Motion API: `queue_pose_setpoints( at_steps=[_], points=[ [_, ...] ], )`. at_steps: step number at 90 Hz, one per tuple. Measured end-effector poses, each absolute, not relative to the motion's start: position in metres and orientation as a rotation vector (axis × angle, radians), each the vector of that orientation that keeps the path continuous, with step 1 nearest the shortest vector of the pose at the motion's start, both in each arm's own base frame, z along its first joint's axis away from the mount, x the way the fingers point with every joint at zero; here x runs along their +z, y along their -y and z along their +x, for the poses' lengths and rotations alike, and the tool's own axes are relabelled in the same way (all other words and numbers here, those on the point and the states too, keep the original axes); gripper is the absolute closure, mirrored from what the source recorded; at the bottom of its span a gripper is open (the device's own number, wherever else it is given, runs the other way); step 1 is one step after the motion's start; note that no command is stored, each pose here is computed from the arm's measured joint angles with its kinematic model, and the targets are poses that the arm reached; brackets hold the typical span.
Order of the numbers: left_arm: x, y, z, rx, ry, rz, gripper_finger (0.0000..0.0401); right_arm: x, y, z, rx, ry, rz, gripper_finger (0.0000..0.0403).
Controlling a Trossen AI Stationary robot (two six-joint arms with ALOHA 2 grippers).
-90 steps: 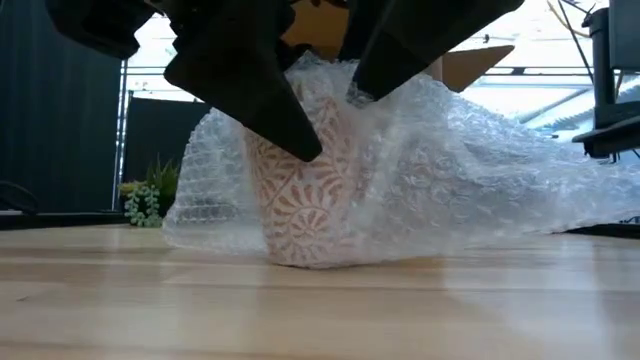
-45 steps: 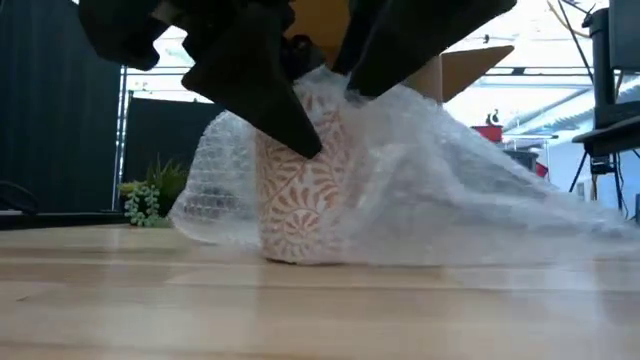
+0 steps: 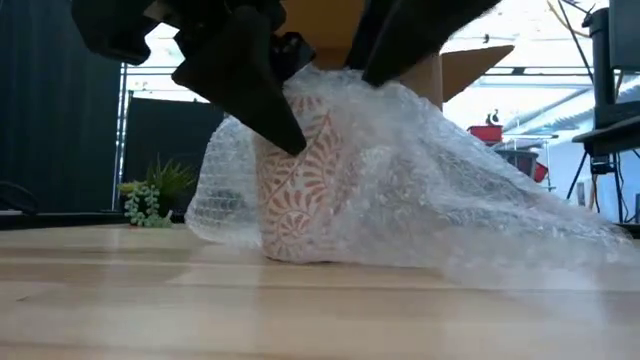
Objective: Wrap mug
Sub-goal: Wrap the orange mug with bubble wrap, then put the wrapped orange mug into the cardboard box
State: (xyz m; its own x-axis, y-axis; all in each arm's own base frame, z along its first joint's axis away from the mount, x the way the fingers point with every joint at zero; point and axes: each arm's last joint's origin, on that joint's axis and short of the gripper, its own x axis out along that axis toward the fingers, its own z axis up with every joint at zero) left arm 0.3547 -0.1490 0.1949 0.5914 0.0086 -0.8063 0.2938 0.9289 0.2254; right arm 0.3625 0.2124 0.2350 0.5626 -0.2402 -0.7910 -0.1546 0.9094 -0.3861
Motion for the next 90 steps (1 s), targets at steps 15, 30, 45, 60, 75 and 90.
queue_pose_setpoints(
  at_steps=[15,30,45,60,75,90],
  points=[
    [0.201,0.149,0.354,-0.172,-0.919,0.355,0.0239,0.243,-0.21,0.364,-0.068,-0.936,-0.423,0.0203],
    [0.215,0.149,0.352,-0.17,-0.9,0.353,0.0239,0.244,-0.208,0.37,-0.073,-0.903,-0.394,0.0203],
    [0.226,0.147,0.342,-0.166,-0.931,0.356,0.0239,0.244,-0.206,0.373,-0.083,-0.893,-0.378,0.0203],
    [0.244,0.145,0.329,-0.156,-0.934,0.347,0.0239,0.244,-0.206,0.372,-0.086,-0.9,-0.383,0.0203],
    [0.265,0.141,0.314,-0.151,-0.92,0.325,0.0239,0.245,-0.203,0.377,-0.103,-0.875,-0.35,0.0203],
    [0.281,0.136,0.304,-0.128,-0.891,0.271,0.0239,0.245,-0.196,0.384,-0.11,-0.86,-0.253,0.0203]
  ],
)
